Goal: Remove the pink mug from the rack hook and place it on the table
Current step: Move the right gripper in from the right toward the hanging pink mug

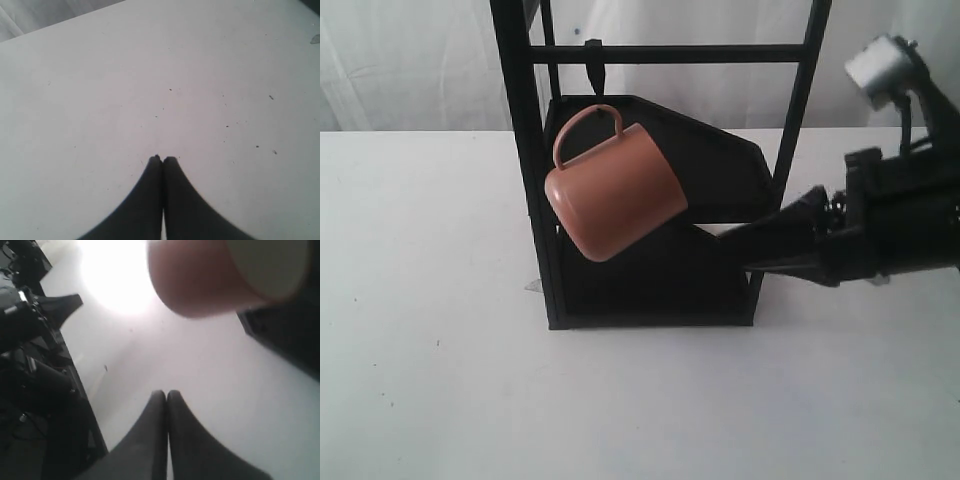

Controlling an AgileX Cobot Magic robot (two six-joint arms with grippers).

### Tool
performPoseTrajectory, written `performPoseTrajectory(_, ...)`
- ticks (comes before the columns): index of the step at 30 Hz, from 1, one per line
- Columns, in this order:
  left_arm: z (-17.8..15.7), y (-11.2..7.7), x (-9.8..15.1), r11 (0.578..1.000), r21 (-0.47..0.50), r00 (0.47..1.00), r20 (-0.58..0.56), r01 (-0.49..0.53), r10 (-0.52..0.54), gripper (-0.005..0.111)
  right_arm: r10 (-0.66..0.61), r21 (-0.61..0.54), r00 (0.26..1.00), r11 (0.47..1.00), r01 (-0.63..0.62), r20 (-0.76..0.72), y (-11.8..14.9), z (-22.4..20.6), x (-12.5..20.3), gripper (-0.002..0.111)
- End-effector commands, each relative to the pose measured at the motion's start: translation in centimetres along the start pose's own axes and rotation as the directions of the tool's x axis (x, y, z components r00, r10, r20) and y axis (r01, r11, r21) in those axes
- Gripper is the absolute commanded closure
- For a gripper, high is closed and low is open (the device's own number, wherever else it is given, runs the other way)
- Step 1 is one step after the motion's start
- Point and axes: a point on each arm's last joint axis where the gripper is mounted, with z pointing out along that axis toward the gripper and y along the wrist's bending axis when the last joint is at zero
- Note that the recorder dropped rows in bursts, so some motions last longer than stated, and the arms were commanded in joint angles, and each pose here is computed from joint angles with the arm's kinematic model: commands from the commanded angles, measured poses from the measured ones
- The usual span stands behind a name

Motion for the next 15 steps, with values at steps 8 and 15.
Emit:
performPoseTrajectory(8,0.0,0.0,0.0,1.0,0.002,1.0,0.004,0.016,-0.016,0.107,-0.195,-0.104,0.98,0.975,0.197,0.027,3.9,2.0,-2.0,0.108)
performPoseTrajectory(15,0.0,0.0,0.0,1.0,0.002,1.0,0.004,0.016,-0.016,0.107,-0.281,0.012,0.957,0.96,0.281,0.068,3.1,1.9,-2.7,0.096)
